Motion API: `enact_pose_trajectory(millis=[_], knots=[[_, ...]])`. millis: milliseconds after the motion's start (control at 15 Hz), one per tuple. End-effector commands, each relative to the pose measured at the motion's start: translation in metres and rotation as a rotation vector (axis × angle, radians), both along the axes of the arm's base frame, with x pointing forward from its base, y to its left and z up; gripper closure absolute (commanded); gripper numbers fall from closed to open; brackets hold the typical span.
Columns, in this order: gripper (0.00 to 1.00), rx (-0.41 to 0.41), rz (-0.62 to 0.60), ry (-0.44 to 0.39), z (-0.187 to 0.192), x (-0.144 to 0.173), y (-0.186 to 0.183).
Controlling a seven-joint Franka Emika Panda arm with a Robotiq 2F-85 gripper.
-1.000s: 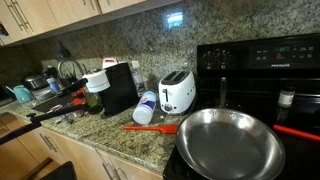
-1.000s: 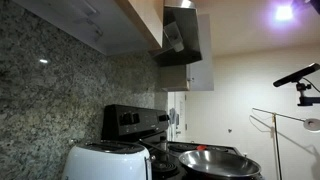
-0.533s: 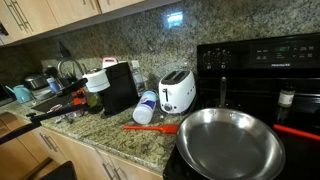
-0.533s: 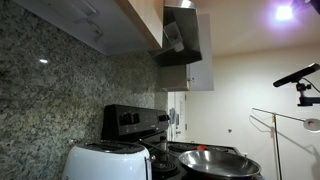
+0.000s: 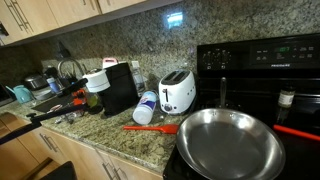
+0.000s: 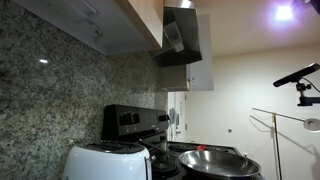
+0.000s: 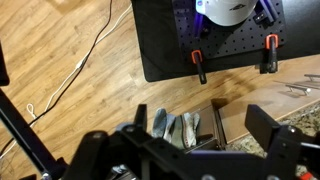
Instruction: Remove the towel from the oven door handle and use it to wipe the silver pan, place the towel on the countertop
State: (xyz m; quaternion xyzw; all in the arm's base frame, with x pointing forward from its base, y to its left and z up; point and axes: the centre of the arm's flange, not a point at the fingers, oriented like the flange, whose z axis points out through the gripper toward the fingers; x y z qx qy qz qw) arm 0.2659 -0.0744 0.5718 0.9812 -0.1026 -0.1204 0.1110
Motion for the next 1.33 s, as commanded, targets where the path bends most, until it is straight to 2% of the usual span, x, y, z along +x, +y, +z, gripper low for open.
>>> enact_pose_trajectory(millis=[0, 267, 600, 933, 1267], knots=[[0.00, -0.004, -0.061, -0.045, -0.005, 0.007, 0.003], [0.00, 0.043, -0.291, -0.134, -0.035, 0.040, -0.003], [0.00, 0.036, -0.558, -0.207, -0.089, 0.079, -0.035], [0.00, -0.027, -0.784, -0.161, -0.139, 0.096, -0.072], [0.00, -0.060, -0.966, -0.068, -0.187, 0.103, -0.096]])
